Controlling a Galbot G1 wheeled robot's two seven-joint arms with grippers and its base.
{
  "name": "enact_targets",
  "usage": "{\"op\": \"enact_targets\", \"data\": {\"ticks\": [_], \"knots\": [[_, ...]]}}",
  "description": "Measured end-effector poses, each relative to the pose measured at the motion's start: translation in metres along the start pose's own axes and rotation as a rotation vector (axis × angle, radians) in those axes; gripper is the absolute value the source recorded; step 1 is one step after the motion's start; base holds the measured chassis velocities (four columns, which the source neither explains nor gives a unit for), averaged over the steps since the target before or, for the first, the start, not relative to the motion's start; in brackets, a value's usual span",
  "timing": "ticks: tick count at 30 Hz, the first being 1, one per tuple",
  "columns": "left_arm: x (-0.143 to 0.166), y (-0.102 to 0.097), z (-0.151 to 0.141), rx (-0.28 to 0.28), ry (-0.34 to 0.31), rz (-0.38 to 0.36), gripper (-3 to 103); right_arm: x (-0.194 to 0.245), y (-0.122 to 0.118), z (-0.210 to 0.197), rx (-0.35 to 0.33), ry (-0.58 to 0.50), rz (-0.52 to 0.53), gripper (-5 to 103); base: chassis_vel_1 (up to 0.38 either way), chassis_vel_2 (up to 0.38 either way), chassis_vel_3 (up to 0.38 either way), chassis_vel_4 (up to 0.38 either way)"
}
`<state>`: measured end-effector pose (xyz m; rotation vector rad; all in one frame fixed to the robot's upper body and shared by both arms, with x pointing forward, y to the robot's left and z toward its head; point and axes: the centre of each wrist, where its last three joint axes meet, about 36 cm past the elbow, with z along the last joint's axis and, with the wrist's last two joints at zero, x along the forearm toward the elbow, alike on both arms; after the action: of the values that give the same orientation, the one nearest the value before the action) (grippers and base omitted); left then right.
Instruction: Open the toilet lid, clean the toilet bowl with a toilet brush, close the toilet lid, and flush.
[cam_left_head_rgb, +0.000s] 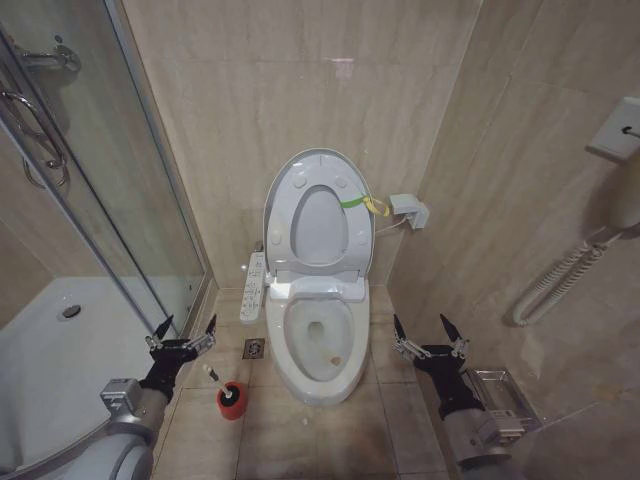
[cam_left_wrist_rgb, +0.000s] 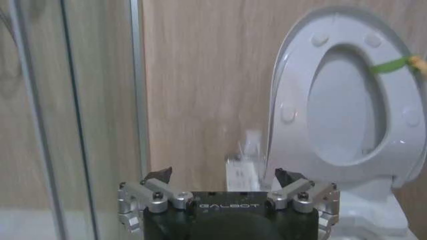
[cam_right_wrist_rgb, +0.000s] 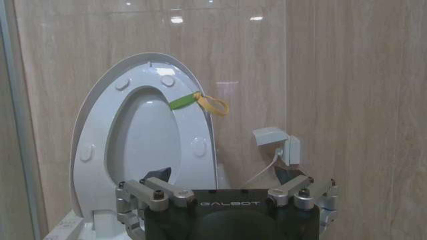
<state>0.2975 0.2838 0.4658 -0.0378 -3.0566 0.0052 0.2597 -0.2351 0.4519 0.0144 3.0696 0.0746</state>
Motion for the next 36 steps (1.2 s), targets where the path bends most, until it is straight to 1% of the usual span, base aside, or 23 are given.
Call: {"op": "enact_targets", "data": {"ticks": [1,3,4,5,7,8,9,10,12,14,15,17,19,20,21,24,25,27,29,30,33,35,36], "knots": [[0.005,0.0,0.011,-0.011,-0.002,-0.015,100,0.0,0.0,0.0,0.0,0.0,0.0,100,0.0,0.0,0.0,0.0],[0.008,0.001,0.029,0.005,0.004,-0.031,100,0.0,0.0,0.0,0.0,0.0,0.0,100,0.0,0.0,0.0,0.0],[0.008,0.001,0.029,0.005,0.004,-0.031,100,0.0,0.0,0.0,0.0,0.0,0.0,100,0.0,0.0,0.0,0.0],[0.011,-0.001,0.036,0.025,0.025,-0.038,100,0.0,0.0,0.0,0.0,0.0,0.0,100,0.0,0.0,0.0,0.0],[0.014,-0.006,0.041,0.036,0.049,-0.04,100,0.0,0.0,0.0,0.0,0.0,0.0,100,0.0,0.0,0.0,0.0],[0.016,-0.007,0.054,0.015,0.073,-0.042,100,0.0,0.0,0.0,0.0,0.0,0.0,100,0.0,0.0,0.0,0.0],[0.018,-0.005,0.063,0.001,0.079,-0.044,100,0.0,0.0,0.0,0.0,0.0,0.0,100,0.0,0.0,0.0,0.0],[0.018,-0.005,0.063,0.001,0.079,-0.044,100,0.0,0.0,0.0,0.0,0.0,0.0,100,0.0,0.0,0.0,0.0],[0.021,-0.003,0.076,-0.007,0.093,-0.045,100,0.0,0.0,0.0,0.0,0.0,0.0,100,0.0,0.0,0.0,0.0],[0.023,-0.001,0.093,-0.005,0.085,-0.044,100,0.0,0.0,0.0,0.0,0.0,0.0,100,0.0,0.0,0.0,0.0],[0.023,-0.001,0.093,-0.005,0.085,-0.044,100,0.0,0.0,0.0,0.0,0.0,0.0,100,0.0,0.0,0.0,0.0],[0.025,0.0,0.113,-0.007,0.062,-0.062,100,0.0,0.0,0.0,0.0,0.0,0.0,100,0.0,0.0,0.0,0.0],[0.028,0.0,0.13,-0.023,0.072,-0.085,100,0.0,0.0,0.0,0.0,0.0,0.0,100,0.0,0.0,0.0,0.0],[0.028,0.0,0.13,-0.023,0.072,-0.085,100,0.0,0.0,0.0,0.0,0.0,0.0,100,0.0,0.0,0.0,0.0],[0.031,0.0,0.138,-0.028,0.073,-0.09,100,0.0,0.0,0.0,0.0,0.0,0.0,100,0.0,0.0,0.0,0.0],[0.035,-0.001,0.165,-0.037,0.053,-0.1,100,0.0,0.0,0.0,0.0,0.0,0.0,100,0.0,0.0,0.0,0.0],[0.035,-0.001,0.165,-0.037,0.053,-0.1,100,0.0,0.0,0.0,0.0,0.0,0.0,100,0.0,0.0,0.0,0.0],[0.036,-0.004,0.184,-0.042,0.062,-0.13,100,0.0,0.0,0.0,0.0,0.0,0.0,100,0.0,0.0,0.0,0.0],[0.036,-0.006,0.195,-0.037,0.08,-0.15,100,0.0,0.0,0.0,0.0,0.0,0.0,100,0.0,0.0,0.0,0.0],[0.036,-0.006,0.195,-0.037,0.08,-0.15,100,0.0,0.0,0.0,0.0,0.0,0.0,100,0.0,0.0,0.0,0.0],[0.036,-0.01,0.211,-0.005,0.119,-0.161,100,0.0,0.0,0.0,0.0,0.0,0.0,100,0.0,0.0,0.0,0.0],[0.035,-0.01,0.22,0.013,0.131,-0.168,100,0.0,0.0,0.0,0.0,0.0,0.0,100,0.0,0.0,0.0,0.0],[0.035,-0.01,0.22,0.013,0.131,-0.168,100,0.0,0.0,0.0,0.0,0.0,0.0,100,0.0,0.0,0.0,0.0]]}}
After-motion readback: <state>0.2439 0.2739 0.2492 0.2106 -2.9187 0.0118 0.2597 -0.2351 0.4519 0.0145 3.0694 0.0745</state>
